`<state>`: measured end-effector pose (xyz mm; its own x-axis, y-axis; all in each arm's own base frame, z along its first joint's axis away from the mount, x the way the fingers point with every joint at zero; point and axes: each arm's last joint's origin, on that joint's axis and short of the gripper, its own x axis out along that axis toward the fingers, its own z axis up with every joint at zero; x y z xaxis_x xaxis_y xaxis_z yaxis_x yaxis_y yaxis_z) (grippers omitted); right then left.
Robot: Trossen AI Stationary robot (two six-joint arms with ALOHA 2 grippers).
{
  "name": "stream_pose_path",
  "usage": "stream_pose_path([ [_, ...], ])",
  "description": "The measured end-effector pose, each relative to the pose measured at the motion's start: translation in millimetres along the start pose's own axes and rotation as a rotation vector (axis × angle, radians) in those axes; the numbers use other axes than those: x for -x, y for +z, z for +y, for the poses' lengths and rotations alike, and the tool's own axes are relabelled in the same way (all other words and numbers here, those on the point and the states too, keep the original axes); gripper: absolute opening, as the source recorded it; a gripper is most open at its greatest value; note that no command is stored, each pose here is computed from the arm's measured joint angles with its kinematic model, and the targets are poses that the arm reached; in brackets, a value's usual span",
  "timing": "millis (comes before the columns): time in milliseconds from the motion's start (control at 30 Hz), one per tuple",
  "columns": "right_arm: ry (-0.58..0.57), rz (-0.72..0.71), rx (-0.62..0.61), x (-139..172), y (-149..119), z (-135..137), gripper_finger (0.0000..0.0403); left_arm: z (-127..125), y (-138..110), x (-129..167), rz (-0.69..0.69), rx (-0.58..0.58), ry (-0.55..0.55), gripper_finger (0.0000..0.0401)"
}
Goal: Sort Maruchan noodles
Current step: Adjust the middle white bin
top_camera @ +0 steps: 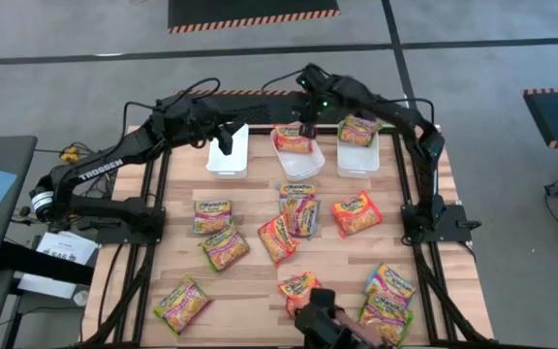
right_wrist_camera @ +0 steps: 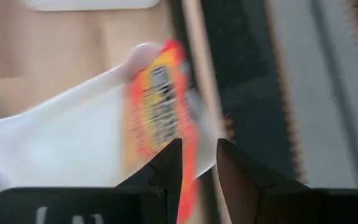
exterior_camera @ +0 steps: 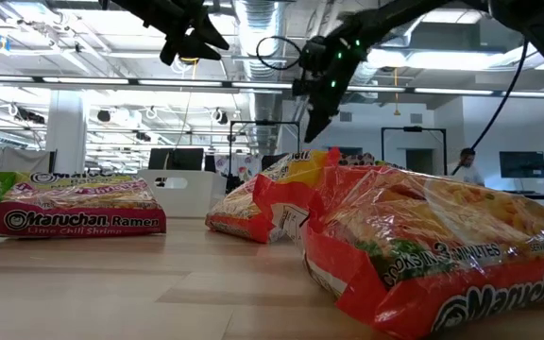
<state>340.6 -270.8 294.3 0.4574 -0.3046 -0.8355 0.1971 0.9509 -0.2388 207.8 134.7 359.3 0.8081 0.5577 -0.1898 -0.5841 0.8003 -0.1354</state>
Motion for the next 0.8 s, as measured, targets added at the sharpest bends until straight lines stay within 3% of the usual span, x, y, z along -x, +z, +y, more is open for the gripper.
stream_pose_path([
  [367, 0.423, 0.177, -0.243, 28, -2, 40, 0.0122, 2, 1, 1, -0.006, 0.009, 0.007, 0.0162],
  [600, 0.482, 0.229, -0.252, 26, 11, 78, 0.0121, 9, 5, 6, -0.030, 0.005, 0.036, 0.0162],
  [800, 0.433, 0.292, -0.276, 11, 19, 105, 0.0121, 11, 7, 9, -0.032, 0.002, 0.015, 0.0162],
])
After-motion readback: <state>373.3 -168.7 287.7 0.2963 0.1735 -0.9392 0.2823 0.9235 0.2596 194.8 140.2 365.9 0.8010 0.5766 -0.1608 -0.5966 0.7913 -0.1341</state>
